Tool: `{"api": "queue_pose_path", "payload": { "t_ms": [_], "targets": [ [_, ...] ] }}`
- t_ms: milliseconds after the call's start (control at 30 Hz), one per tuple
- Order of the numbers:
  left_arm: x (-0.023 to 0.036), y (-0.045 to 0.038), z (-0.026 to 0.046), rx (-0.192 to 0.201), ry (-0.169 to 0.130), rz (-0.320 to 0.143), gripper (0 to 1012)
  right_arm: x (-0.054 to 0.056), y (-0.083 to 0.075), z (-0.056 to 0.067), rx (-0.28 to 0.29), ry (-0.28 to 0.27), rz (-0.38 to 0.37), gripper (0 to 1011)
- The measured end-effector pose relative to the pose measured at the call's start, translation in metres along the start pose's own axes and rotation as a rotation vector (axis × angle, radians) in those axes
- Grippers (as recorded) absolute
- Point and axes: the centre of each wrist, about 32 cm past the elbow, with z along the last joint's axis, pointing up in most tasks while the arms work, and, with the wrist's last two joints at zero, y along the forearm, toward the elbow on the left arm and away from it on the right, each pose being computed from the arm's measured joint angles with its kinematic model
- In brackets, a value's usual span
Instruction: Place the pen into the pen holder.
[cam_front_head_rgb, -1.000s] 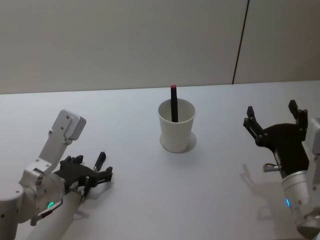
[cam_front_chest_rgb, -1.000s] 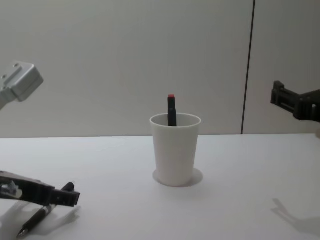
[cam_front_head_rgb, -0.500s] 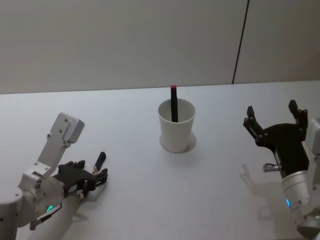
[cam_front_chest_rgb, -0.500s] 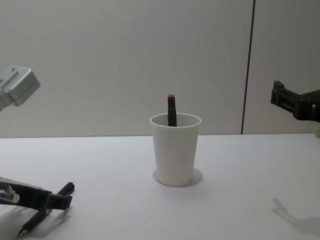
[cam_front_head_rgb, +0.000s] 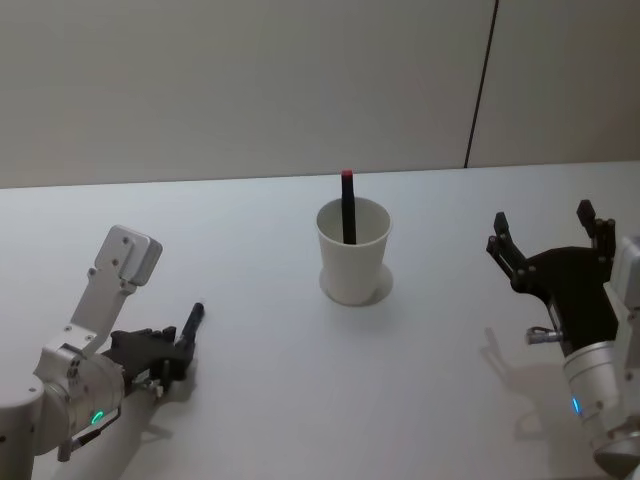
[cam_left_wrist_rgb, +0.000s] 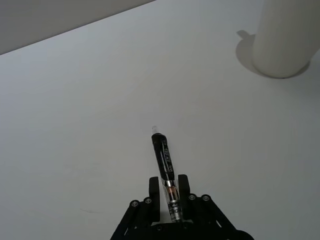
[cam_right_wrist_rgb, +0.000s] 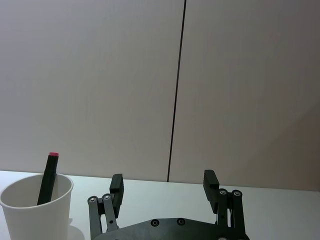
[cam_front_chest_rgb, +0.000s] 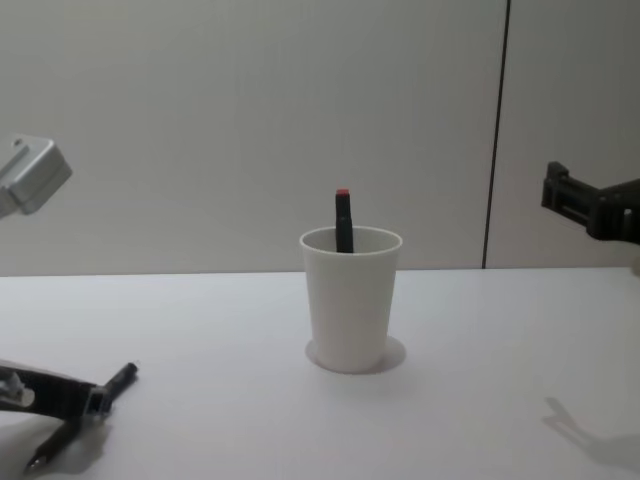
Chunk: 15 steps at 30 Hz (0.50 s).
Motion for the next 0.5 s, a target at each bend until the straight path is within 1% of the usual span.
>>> {"api": "queue_pose_path", "payload": {
  "t_ms": [33, 100, 167, 233, 500],
  "targets": [
    [0.0001, -0.0001, -0.0002, 0.001, 0.001, 0.001, 254, 0.0000, 0.0000, 0.0000, 0.000, 0.000, 0.000, 1001],
    [0.0002, -0.0003, -0.0009, 0.003, 0.001, 0.002, 183, 0.0000, 0.0000, 0.0000, 0.000, 0.000, 0.000, 1002],
    [0.0002, -0.0003, -0.0012, 0.004, 0.000, 0.003, 148, 0.0000, 0.0000, 0.0000, 0.000, 0.000, 0.000, 1002],
    [0.0001, -0.0004, -0.0018, 0.006, -0.002, 0.005, 134, 0.0000, 0.0000, 0.0000, 0.000, 0.000, 0.000, 1002],
    [-0.0010, -0.0006, -0.0036, 0.013, -0.016, 0.008, 134, 0.0000, 0.0000, 0.0000, 0.000, 0.000, 0.000, 1002]
  ]
}}
